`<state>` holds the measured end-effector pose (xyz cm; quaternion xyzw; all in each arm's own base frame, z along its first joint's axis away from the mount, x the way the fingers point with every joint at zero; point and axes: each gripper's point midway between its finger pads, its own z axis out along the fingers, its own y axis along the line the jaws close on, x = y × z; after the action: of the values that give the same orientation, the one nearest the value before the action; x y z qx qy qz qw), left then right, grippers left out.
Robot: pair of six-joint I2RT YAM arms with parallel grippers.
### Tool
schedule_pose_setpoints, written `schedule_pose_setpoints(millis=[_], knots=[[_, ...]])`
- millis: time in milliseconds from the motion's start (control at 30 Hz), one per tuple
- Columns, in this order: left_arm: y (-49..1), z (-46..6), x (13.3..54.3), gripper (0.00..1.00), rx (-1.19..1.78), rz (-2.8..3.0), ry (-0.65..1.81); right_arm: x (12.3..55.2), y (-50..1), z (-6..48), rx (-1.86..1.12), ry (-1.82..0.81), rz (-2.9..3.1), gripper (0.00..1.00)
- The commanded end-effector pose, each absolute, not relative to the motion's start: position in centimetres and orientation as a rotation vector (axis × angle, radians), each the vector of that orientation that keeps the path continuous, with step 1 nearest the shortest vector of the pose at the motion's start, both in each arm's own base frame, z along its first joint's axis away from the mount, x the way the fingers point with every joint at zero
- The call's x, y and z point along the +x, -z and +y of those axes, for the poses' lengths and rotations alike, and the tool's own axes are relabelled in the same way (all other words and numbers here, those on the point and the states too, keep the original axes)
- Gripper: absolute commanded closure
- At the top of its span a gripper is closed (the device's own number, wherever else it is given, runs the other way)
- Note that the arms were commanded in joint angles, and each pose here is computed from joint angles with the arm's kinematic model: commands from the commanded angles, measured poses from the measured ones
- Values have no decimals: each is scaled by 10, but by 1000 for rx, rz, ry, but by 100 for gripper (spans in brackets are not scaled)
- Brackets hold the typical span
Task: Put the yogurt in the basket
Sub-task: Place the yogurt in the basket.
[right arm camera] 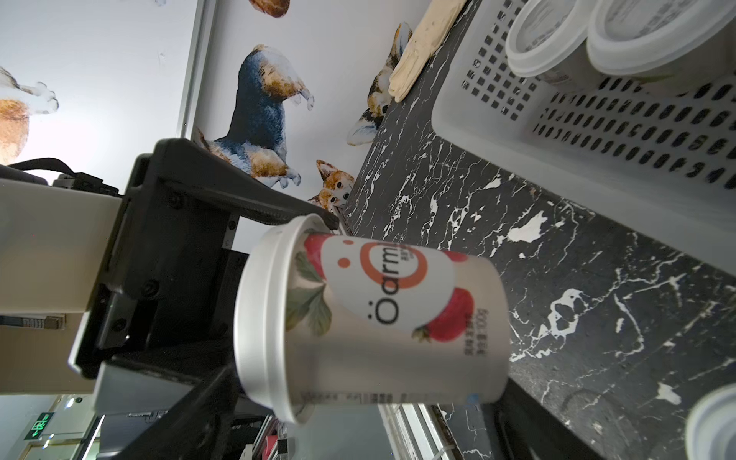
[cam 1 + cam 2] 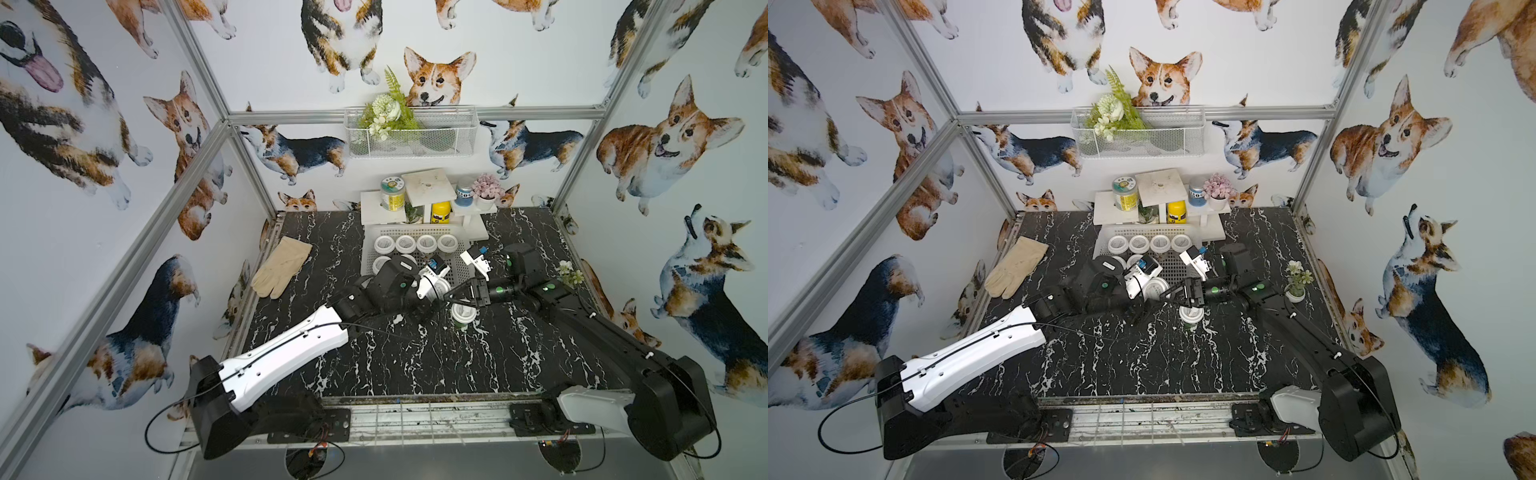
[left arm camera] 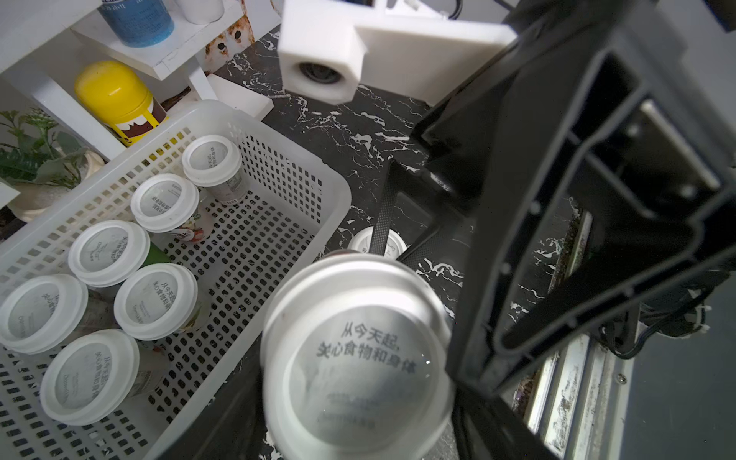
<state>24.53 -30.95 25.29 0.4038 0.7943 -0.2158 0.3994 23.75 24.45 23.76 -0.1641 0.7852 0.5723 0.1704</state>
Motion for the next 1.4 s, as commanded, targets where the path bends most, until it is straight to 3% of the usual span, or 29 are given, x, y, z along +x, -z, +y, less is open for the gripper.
schedule_pose_setpoints(millis=[0, 433, 767, 1367], knots=[[-265, -306, 270, 27, 976, 1967, 470, 238, -240, 242, -464, -1623, 2222, 1], [-255, -306, 325, 27, 999, 2013, 399, 262, -238, 204, -296, -1473, 2204, 1], [-200, -310, 371, 26, 1063, 2171, 266, 263, -231, 194, -267, -1453, 2210, 1], [-135, -318, 414, 25, 1087, 2336, 218, 245, -216, 194, -276, -1497, 2221, 1]])
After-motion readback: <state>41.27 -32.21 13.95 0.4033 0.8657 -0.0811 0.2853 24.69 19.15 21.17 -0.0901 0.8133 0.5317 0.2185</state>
